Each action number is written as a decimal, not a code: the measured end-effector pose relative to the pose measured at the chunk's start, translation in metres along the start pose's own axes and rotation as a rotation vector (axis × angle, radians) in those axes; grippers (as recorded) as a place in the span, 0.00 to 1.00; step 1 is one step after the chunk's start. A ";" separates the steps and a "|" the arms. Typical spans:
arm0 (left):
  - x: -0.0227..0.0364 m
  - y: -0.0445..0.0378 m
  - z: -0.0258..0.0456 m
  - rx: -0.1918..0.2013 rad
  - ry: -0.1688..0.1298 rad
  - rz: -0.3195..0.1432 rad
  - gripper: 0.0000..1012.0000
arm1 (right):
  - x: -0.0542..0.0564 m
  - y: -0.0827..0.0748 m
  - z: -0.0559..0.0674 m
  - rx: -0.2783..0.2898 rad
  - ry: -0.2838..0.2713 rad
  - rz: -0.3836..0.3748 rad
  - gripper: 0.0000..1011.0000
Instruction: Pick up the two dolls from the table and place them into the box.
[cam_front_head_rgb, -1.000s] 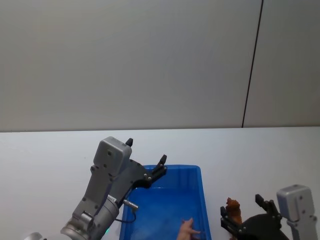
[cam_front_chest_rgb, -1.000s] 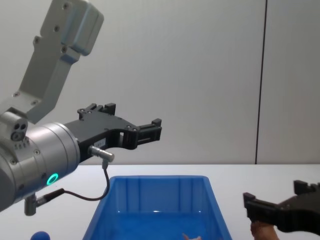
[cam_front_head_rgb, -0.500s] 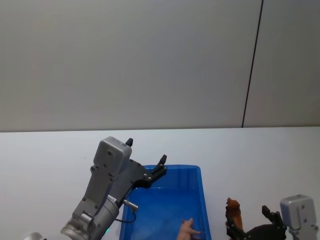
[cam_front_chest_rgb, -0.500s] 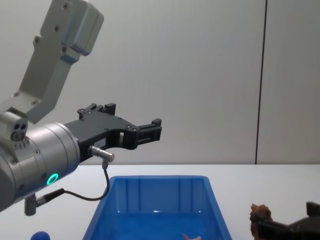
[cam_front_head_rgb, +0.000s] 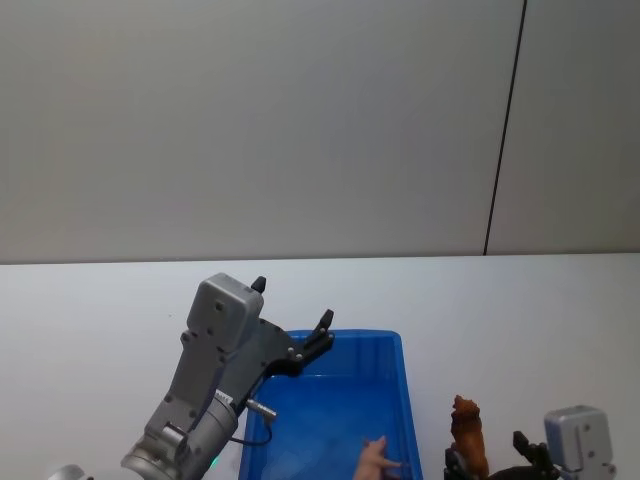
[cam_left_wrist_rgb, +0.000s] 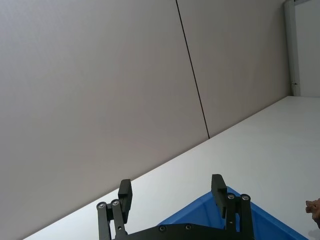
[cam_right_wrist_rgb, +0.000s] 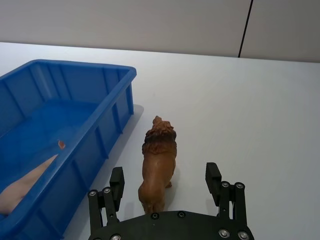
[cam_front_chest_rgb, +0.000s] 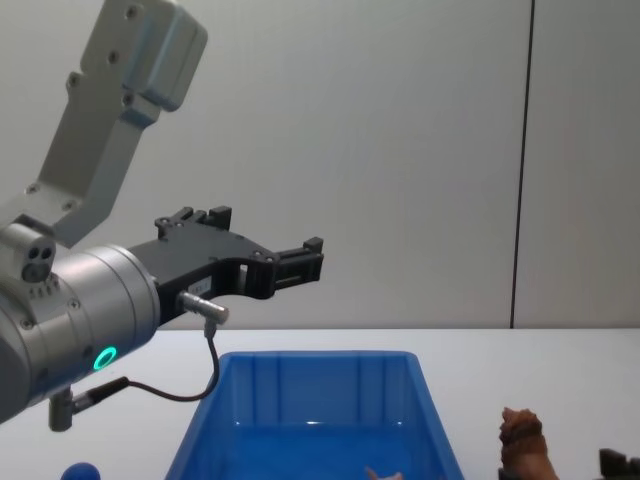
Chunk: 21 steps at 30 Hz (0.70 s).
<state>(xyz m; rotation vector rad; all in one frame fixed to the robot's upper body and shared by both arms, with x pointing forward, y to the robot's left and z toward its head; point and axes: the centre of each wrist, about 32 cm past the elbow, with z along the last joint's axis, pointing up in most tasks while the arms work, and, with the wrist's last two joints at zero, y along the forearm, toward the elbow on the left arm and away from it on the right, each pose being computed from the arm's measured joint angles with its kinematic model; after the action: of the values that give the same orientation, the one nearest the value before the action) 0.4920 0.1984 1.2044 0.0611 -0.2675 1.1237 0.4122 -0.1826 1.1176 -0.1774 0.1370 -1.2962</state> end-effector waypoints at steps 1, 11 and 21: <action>0.0000 0.0000 0.0000 0.000 0.000 0.000 0.99 | -0.001 0.001 -0.002 -0.004 0.003 0.001 0.99; 0.0000 0.0000 0.0000 0.000 0.000 0.000 0.99 | -0.006 0.006 -0.008 -0.021 0.019 0.008 0.81; 0.0000 0.0000 0.0000 0.000 0.000 0.000 0.99 | -0.010 0.007 -0.009 -0.031 0.019 -0.002 0.49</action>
<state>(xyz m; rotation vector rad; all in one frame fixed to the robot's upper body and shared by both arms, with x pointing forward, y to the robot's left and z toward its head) 0.4920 0.1984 1.2044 0.0611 -0.2676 1.1237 0.4140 -0.1717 1.1071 -0.1919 0.1739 -1.2988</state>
